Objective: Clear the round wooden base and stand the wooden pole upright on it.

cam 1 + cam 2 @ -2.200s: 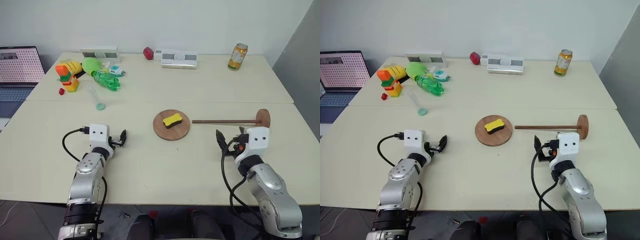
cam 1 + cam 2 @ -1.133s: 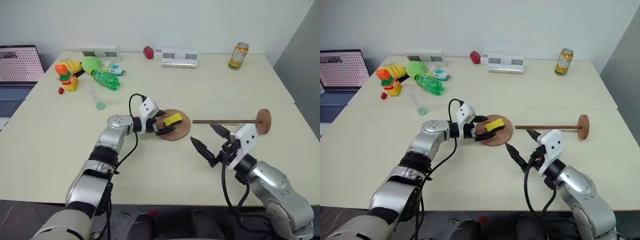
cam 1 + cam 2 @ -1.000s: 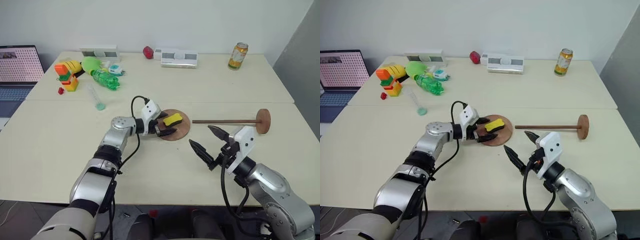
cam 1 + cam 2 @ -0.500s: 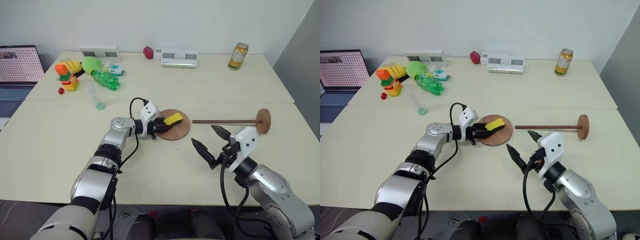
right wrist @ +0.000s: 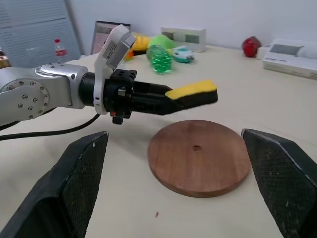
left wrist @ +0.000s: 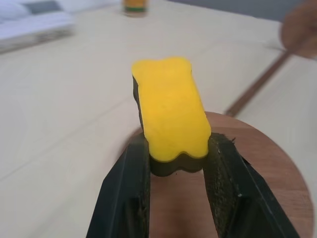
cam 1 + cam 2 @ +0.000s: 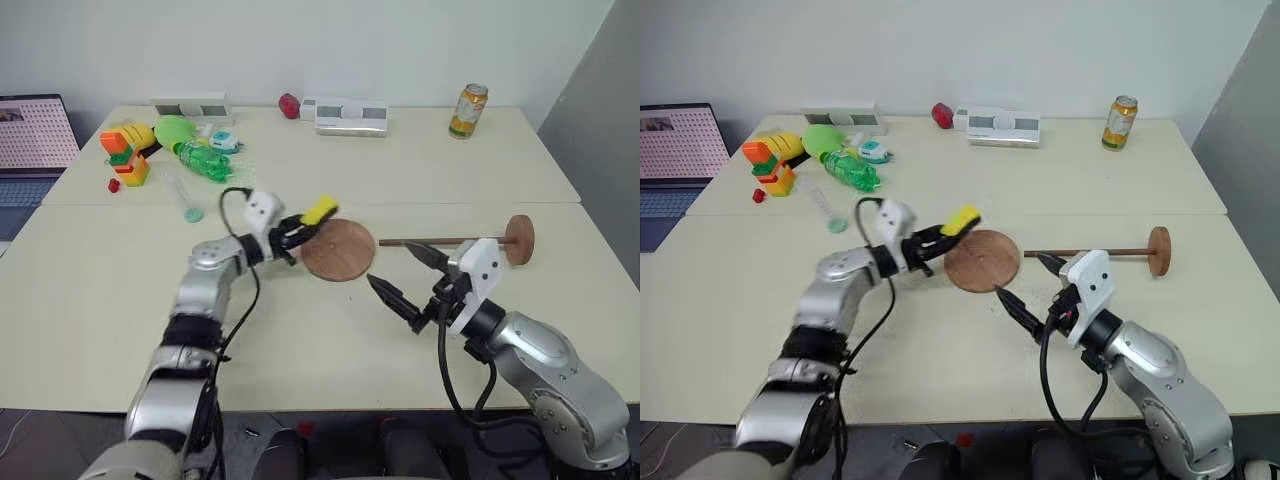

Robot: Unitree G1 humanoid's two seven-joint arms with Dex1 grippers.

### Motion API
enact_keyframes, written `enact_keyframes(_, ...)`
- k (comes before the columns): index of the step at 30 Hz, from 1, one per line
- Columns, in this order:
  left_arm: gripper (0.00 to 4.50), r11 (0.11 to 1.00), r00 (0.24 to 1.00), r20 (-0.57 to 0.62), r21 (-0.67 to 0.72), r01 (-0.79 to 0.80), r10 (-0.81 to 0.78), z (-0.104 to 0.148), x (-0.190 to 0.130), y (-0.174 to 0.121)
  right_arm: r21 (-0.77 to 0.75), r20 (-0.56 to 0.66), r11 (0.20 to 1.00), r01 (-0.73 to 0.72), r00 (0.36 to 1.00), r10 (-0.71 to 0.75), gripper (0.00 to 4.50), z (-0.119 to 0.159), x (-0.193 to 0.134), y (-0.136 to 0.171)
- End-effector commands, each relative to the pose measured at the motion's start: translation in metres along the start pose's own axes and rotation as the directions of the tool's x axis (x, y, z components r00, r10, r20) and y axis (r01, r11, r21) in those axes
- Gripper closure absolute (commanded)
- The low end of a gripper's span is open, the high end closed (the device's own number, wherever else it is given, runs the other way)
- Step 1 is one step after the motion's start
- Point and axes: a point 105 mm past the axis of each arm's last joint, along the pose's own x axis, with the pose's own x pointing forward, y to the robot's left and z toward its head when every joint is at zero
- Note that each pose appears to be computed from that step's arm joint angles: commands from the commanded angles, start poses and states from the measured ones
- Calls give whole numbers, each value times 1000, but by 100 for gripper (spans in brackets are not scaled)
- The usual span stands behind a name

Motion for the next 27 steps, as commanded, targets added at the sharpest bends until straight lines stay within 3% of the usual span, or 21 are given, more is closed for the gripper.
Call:
enact_keyframes(1,336,946,951,70,98,-308,302,7,-52,21,-9,22,996,-91,996,91,0,10,5,-1)
enact_keyframes(3,336,874,888,55,156,-460,457,-7,-81,30,-6,18,993,-119,993,119,0,10,8,-4)
enact_keyframes(6,336,693,695,31,54,-719,718,-22,-121,59,0,15,986,-166,986,166,0,9,13,-2)
enact_keyframes(11,336,512,512,5,-15,-859,859,-24,-146,90,8,22,970,-245,969,244,0,12,23,7)
enact_keyframes(15,336,477,480,-14,-74,-876,877,-15,-141,120,4,24,963,-270,963,270,0,13,26,9)
enact_keyframes(19,336,333,352,-116,-152,-930,929,-16,-146,166,-4,24,966,-259,966,259,0,14,26,7)
enact_keyframes(23,336,309,330,-144,-149,-939,933,-18,-144,180,-5,18,973,-229,973,229,0,14,22,4)
enact_keyframes(24,270,321,339,-135,-136,-937,931,-16,-142,182,-5,17,975,-221,975,221,0,13,20,4)
enact_keyframes(27,208,351,363,-111,-118,-929,925,-13,-138,183,2,17,980,-200,980,200,0,12,17,4)
